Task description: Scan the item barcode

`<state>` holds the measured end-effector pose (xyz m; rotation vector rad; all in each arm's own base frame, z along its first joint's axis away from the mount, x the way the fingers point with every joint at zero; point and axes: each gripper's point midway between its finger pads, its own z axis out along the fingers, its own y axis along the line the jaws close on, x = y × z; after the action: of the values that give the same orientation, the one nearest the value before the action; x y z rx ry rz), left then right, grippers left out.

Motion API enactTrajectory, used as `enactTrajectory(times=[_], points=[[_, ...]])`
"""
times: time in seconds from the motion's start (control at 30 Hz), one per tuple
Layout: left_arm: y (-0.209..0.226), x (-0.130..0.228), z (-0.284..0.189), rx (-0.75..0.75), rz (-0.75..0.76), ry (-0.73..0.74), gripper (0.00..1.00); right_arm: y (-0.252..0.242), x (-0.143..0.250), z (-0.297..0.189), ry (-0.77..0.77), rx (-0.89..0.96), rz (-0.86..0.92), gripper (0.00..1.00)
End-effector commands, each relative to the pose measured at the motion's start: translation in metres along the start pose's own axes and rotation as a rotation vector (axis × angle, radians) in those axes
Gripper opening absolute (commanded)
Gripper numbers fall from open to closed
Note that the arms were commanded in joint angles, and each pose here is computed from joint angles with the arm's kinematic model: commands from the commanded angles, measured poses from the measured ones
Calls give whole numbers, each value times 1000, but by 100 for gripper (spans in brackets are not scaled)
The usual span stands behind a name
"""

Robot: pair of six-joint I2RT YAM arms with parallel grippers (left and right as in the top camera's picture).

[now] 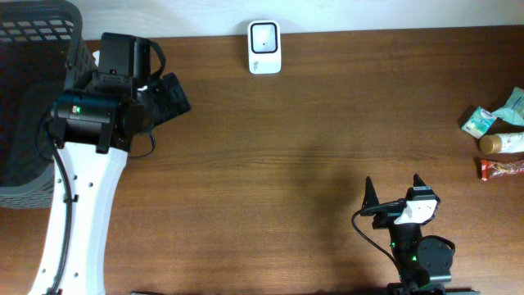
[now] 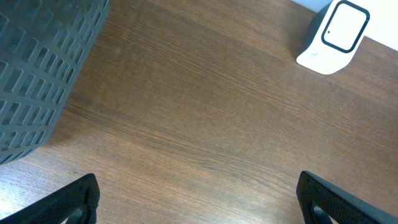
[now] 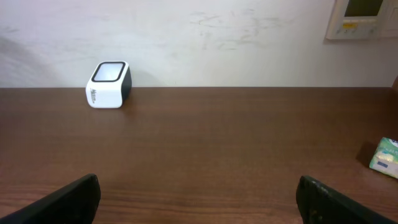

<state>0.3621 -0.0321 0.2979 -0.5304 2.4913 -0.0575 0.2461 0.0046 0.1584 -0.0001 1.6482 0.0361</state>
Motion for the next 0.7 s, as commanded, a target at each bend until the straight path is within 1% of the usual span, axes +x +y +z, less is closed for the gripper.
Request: enactTrajectory(times=[0.0,0.6,0.67], points=[[0,-1,-2,2,14,-6,99,-2,2,0,-1,5,-7,99],[1,-1,-2,1,14,-7,99,-2,2,0,-1,5,-7,99],[5,-5,-2,-24,13,-25,99,-2,2,0,-1,6,-7,99]])
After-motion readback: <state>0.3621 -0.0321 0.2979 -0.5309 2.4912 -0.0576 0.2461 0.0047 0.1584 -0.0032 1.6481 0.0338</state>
